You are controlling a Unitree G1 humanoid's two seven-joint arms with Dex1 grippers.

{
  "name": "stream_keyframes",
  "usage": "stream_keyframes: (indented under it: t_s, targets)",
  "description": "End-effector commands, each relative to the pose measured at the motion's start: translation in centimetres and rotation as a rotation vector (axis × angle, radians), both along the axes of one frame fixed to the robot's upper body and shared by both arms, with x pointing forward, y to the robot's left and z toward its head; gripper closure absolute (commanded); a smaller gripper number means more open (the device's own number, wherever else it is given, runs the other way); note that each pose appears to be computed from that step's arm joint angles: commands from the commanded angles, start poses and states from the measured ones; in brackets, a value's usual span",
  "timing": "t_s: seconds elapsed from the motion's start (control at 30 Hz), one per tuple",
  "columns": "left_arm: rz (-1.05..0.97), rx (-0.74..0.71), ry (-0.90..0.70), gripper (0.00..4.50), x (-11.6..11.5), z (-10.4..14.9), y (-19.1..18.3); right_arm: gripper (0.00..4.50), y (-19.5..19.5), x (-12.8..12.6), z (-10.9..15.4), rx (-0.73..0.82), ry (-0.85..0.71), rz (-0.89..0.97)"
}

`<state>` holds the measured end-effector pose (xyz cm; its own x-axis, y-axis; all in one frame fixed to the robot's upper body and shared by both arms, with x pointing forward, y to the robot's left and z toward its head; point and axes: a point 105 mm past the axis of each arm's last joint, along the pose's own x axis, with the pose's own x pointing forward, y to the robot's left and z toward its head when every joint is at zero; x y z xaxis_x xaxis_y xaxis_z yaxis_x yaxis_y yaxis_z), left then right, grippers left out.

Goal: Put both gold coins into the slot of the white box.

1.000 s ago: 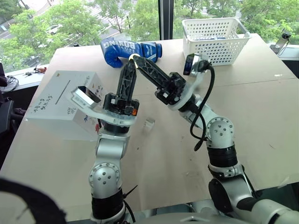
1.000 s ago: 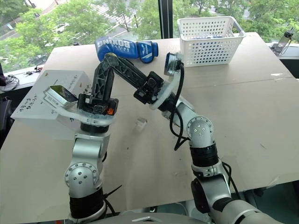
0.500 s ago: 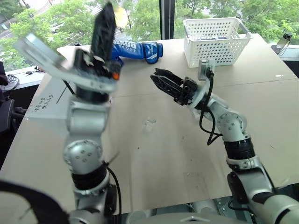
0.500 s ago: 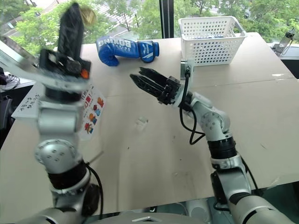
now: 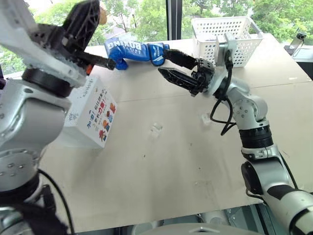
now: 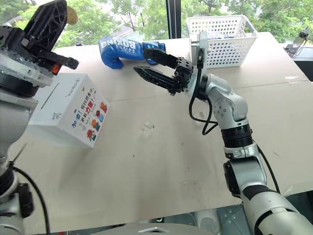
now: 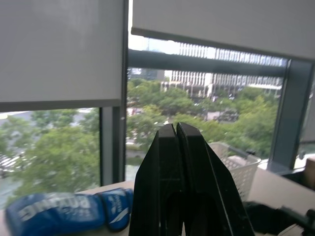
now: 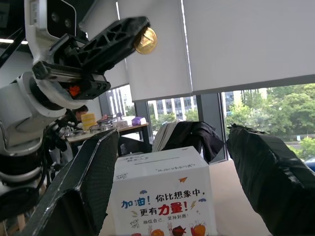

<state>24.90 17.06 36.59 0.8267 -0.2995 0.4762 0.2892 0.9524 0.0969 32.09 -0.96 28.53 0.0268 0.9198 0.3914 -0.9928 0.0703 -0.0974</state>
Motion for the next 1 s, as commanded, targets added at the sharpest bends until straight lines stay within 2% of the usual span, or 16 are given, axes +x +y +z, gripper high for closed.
stream_keyframes:
  t_s: [0.03,0.13,0.33,0.63,1.0]
  targets:
    - [0.219,0.058,0.025,4.5,-0.7,-0.2,4.0,0.69,0.0,-0.6,1.1,-0.027,-0.082,0.044]
    - [0.345,0.135,0.124,4.5,-0.9,-2.2,6.9,0.69,0.3,-1.0,1.4,-0.041,-0.088,0.088]
    - [0.395,0.165,0.244,4.5,-0.8,-4.8,10.3,0.69,1.2,-1.5,0.8,-0.126,-0.096,0.117]
    - [0.412,0.212,0.376,4.5,0.7,-7.6,13.1,0.69,1.7,-1.8,-0.5,-0.195,-0.089,0.098]
    - [0.417,0.233,0.492,4.5,1.5,-10.7,14.0,0.69,1.6,-2.0,-0.6,-0.196,-0.074,0.065]
